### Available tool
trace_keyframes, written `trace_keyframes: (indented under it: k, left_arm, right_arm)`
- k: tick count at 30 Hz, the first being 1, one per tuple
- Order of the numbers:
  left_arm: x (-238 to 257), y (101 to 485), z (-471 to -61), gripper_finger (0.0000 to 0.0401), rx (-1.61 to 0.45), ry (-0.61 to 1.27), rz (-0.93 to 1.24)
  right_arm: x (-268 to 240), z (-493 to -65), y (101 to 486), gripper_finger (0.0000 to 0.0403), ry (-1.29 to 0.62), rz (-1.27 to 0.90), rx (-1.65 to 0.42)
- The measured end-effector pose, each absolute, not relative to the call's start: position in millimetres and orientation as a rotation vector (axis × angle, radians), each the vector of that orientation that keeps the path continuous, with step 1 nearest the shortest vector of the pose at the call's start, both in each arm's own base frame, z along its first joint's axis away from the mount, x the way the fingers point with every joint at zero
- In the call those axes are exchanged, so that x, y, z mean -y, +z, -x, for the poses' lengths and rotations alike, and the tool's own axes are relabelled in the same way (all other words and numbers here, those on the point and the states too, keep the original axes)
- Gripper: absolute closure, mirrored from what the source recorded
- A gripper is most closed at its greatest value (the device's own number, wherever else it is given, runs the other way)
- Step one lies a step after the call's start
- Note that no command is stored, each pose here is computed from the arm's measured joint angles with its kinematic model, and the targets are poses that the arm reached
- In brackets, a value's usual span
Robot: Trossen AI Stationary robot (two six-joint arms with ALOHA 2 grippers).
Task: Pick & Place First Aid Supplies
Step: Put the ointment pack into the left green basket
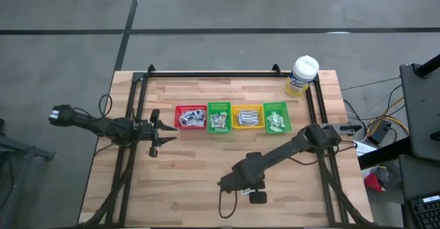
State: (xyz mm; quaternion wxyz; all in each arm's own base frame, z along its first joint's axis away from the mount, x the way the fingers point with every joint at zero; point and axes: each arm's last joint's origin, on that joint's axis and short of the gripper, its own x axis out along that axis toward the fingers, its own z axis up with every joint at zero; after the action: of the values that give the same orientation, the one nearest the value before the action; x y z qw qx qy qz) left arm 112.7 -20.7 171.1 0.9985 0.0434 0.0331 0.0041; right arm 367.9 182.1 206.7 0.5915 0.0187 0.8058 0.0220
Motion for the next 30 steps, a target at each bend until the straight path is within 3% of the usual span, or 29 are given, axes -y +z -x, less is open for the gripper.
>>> trace_keyframes:
  k: [8, 14, 21, 30]
  left_arm:
    - [20.6, 171.1, -112.7, 0.0250, -0.066, 0.009, -0.087]
    - [20.5, 171.1, -112.7, 0.0250, -0.067, 0.012, -0.086]
    - [20.6, 171.1, -112.7, 0.0250, -0.066, 0.011, -0.084]
    - [20.6, 171.1, -112.7, 0.0250, -0.066, 0.012, -0.084]
  right_arm:
    - [-188.4, -349.5, 191.1, 0.0314, 0.053, -0.015, -1.900]
    - [-186.3, -331.6, 194.1, 0.0326, 0.021, -0.112, -1.783]
    - [-174.1, -307.4, 204.9, 0.0334, -0.062, -0.332, -1.529]
    - [-161.1, -285.1, 195.5, 0.0322, -0.208, -0.781, -1.285]
